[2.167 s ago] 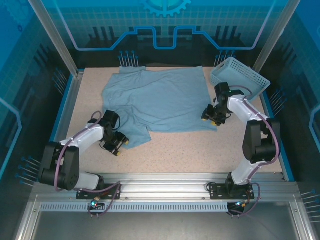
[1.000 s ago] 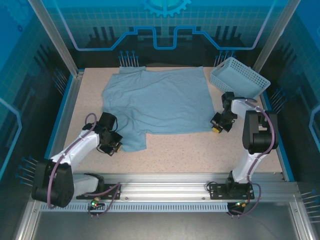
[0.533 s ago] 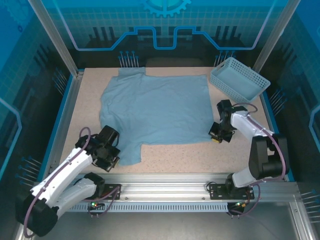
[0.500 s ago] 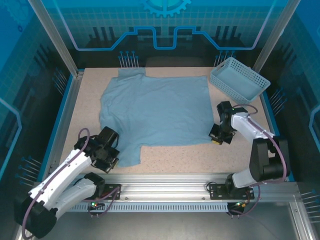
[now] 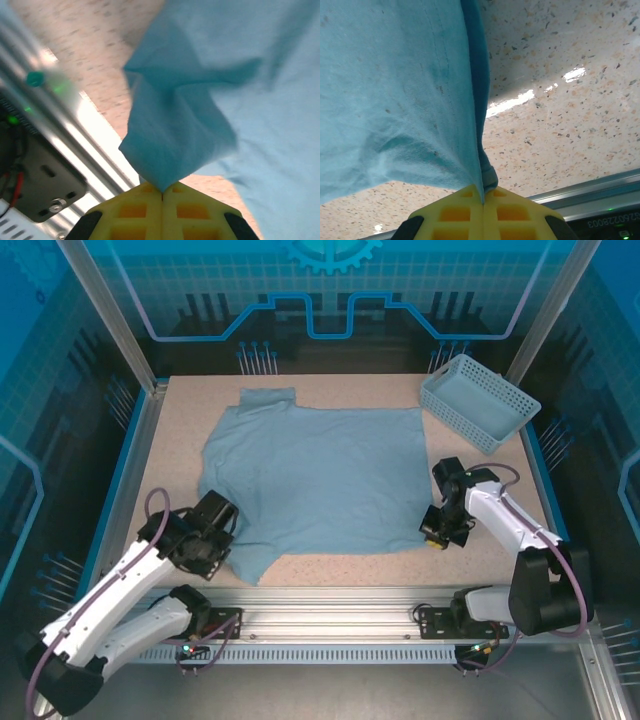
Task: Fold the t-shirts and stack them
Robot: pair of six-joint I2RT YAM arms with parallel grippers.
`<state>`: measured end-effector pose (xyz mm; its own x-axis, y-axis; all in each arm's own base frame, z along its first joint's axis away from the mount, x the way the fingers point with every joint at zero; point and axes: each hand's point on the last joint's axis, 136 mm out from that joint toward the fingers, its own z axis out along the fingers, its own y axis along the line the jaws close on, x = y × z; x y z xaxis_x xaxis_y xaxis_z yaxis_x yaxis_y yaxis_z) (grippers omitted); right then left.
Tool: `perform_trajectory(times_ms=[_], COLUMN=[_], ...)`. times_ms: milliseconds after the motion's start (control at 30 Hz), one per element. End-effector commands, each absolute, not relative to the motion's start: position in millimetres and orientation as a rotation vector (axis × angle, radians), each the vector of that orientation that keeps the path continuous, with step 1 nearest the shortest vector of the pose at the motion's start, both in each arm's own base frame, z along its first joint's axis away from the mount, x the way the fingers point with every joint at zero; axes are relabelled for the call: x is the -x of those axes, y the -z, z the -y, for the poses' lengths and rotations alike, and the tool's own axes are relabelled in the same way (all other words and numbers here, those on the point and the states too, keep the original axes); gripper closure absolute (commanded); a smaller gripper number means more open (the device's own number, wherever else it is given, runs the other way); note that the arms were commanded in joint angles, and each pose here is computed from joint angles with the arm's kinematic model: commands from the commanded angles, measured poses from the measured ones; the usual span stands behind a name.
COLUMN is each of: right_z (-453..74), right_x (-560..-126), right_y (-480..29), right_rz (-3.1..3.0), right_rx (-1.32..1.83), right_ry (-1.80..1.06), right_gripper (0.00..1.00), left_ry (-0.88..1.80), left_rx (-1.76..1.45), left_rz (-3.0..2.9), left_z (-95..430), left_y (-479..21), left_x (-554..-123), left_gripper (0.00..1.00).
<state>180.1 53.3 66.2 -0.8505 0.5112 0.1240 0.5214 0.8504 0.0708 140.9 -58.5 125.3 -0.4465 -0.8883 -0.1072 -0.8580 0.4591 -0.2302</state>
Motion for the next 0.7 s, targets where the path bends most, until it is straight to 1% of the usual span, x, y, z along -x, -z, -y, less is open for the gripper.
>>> perform_trajectory(times_ms=[0, 133, 367, 667], right_z=[-59, -56, -50, -39], right_x=[-199, -217, -252, -289], right_y=[-80, -88, -97, -94], right_rz=[2.913, 2.902, 2.9, 2.895], right_rx=[0.914, 0.959, 1.027, 1.072], right_ry=[0.19, 0.187, 0.22, 0.204], right_gripper=[1.0, 1.0, 1.0, 1.0], left_ry=[0.285, 0.29, 0.239, 0.187], left_rx=[1.354, 1.272, 1.227, 1.146], left_rz=[-2.418, -2.436, -2.459, -2.467], left_z=[72, 84, 74, 60], left_y=[-154, -169, -173, -172], left_x=[-191, -225, -272, -324], left_gripper=[1.0, 1.0, 1.0, 1.0])
